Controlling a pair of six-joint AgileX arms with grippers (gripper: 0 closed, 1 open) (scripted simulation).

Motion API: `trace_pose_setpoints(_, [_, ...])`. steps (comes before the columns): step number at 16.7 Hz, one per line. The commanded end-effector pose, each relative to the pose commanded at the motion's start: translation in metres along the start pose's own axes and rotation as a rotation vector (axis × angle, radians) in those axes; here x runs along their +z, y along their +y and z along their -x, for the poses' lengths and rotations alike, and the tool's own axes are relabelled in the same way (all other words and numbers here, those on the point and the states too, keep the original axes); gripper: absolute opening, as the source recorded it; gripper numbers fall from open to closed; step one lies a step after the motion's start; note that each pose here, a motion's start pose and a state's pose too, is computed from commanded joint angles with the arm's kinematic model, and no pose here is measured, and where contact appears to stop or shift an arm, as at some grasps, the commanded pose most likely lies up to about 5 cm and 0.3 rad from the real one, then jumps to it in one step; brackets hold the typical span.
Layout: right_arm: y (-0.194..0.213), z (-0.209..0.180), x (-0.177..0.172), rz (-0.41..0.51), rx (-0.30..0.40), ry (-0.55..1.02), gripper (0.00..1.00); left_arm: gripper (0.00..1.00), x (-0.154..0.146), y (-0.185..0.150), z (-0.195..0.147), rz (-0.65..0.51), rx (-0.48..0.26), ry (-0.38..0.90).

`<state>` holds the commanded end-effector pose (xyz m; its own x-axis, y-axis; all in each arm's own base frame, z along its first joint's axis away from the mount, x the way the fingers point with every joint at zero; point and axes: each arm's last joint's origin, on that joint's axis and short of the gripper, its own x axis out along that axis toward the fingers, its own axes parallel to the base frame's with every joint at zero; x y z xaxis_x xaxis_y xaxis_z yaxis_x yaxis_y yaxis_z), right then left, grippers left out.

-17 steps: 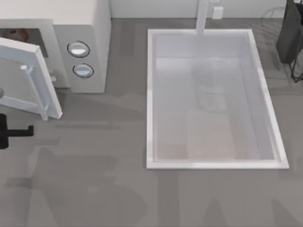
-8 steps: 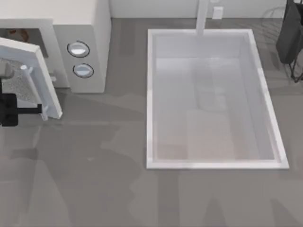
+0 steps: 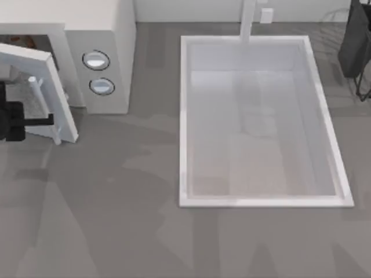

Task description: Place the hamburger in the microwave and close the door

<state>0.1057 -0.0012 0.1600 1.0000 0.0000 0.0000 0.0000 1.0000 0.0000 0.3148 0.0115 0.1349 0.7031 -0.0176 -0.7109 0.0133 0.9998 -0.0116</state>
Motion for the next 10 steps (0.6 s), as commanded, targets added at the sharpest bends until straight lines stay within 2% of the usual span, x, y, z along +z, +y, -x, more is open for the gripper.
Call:
trace_pose_setpoints(6, [0.000,0.000,0.000,0.000,0.000,0.000,1.00,0.00,0.037,0.000,-0.047,0.000,0.000,0.000])
trace_pose_setpoints(10, [0.000,0.000,0.000,0.000,0.000,0.000,1.00,0.00,0.046,-0.001,-0.059,0.000,0.000,-0.001])
